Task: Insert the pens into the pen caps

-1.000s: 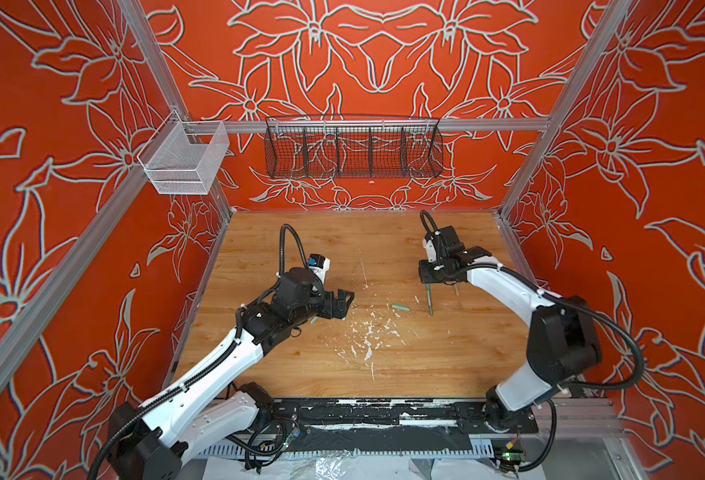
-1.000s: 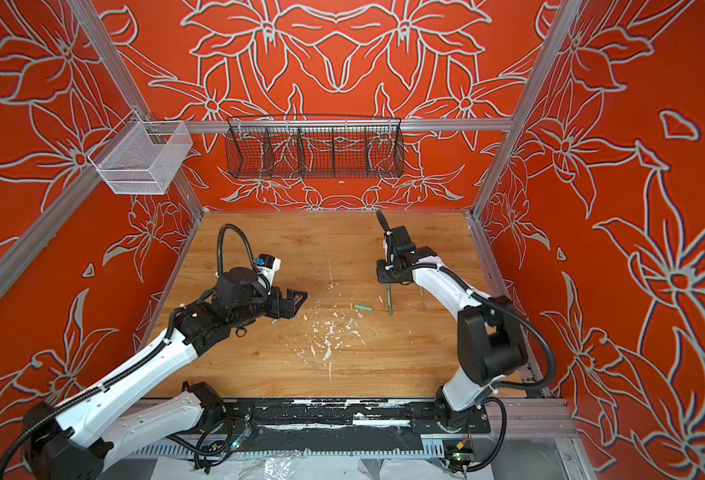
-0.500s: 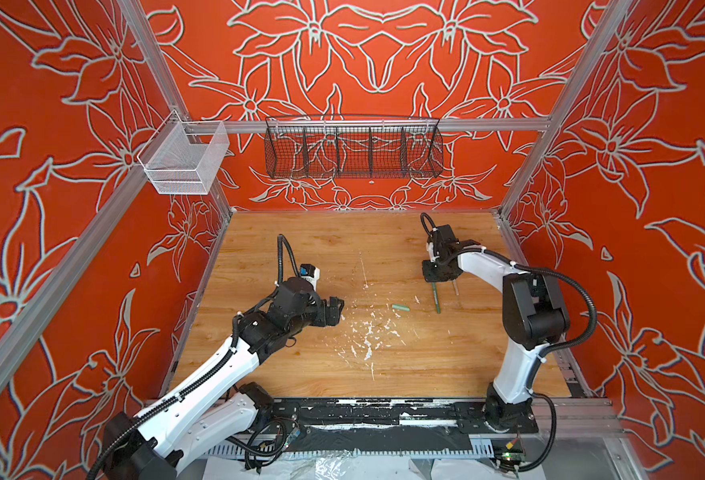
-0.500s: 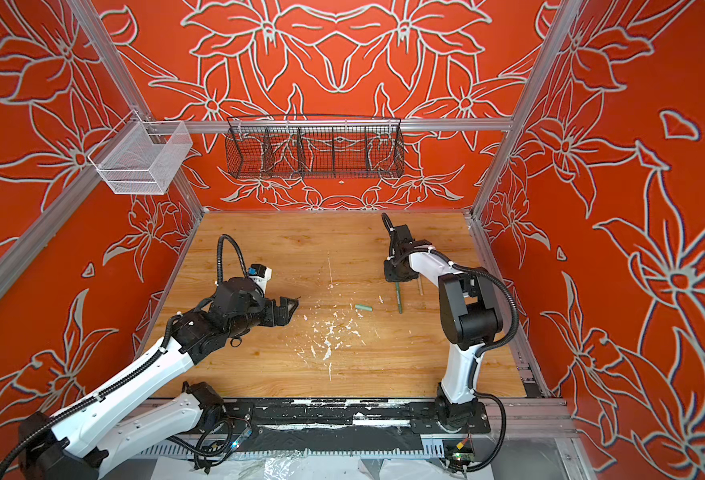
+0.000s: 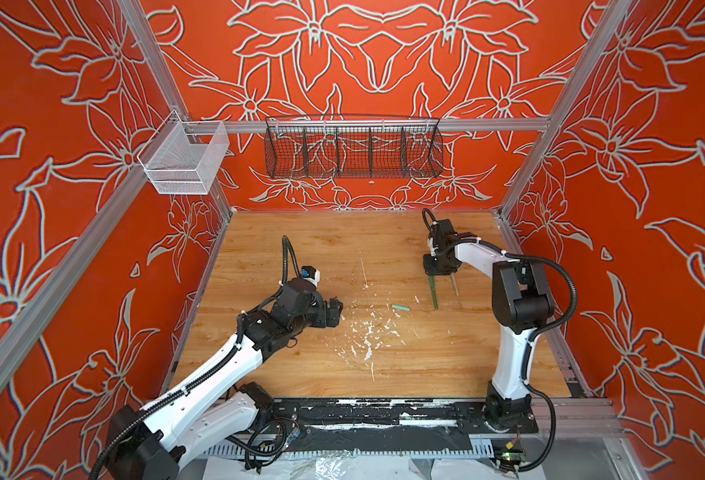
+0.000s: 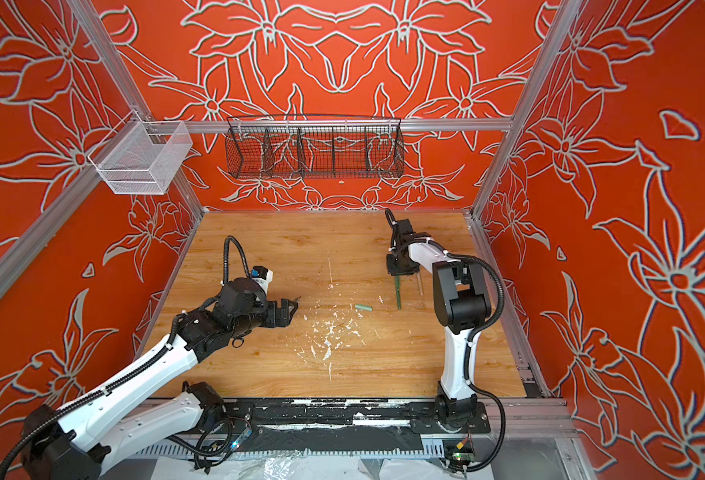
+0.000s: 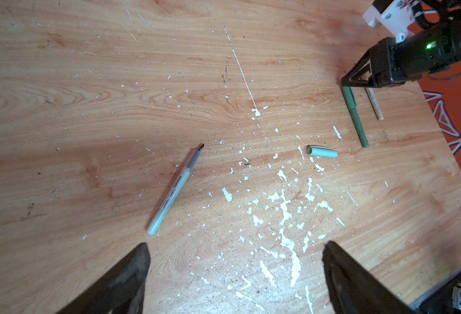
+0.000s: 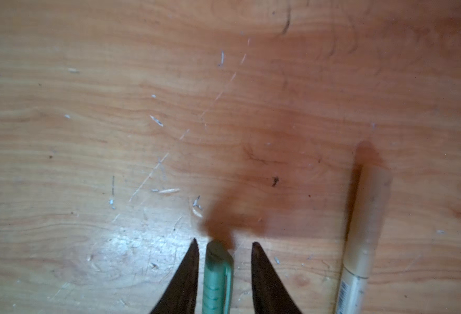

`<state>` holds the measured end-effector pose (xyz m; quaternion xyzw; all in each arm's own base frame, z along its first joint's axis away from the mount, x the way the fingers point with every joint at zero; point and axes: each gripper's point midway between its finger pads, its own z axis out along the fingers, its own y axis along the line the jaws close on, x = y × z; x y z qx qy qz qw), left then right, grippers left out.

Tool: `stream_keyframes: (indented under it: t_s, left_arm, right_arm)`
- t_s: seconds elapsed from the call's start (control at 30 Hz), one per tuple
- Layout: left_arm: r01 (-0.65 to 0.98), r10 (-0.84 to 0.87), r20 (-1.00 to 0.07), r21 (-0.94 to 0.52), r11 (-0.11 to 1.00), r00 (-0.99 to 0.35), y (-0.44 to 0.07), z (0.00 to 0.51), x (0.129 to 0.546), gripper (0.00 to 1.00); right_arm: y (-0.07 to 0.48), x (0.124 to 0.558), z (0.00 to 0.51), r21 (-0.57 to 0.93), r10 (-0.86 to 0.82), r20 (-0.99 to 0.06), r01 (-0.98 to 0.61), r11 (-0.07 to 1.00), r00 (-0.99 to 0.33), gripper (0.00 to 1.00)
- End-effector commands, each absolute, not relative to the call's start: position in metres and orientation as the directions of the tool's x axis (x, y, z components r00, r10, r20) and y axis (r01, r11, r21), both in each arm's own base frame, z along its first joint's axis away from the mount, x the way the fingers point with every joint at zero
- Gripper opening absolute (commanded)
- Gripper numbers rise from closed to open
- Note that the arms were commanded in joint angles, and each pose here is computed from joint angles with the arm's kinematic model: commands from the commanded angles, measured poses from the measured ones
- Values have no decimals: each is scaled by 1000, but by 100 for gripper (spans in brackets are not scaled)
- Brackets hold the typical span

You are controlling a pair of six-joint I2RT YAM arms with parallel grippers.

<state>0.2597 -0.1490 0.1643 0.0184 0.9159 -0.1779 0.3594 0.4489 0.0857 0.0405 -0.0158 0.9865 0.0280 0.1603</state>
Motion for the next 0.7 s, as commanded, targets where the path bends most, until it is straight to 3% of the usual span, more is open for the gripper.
stream_keyframes:
  t_s: [0.0,0.2,0.4,0.67]
  left_arm:
    - [145,-100,-668,-301,943,-738,-147,170,263,97]
    - [142,-103,-689,-289,947,-717,-145,183,267,97]
    - [130,-98,-730,-249,960,-677,-139,197,278,97]
    - [164,-65,-753,-226,960,-655,-147,206,290,97]
  right_arm:
    - [80,445,42,33,-37,-283,-48,998,-958,37]
    - [85,447,98,71,-26,-404,-60,996,-914,39]
    - [130,399,158,261,-44,-474,-188,947,-880,41]
    - [198,308,129,325,-82,-431,-240,915,-899,43]
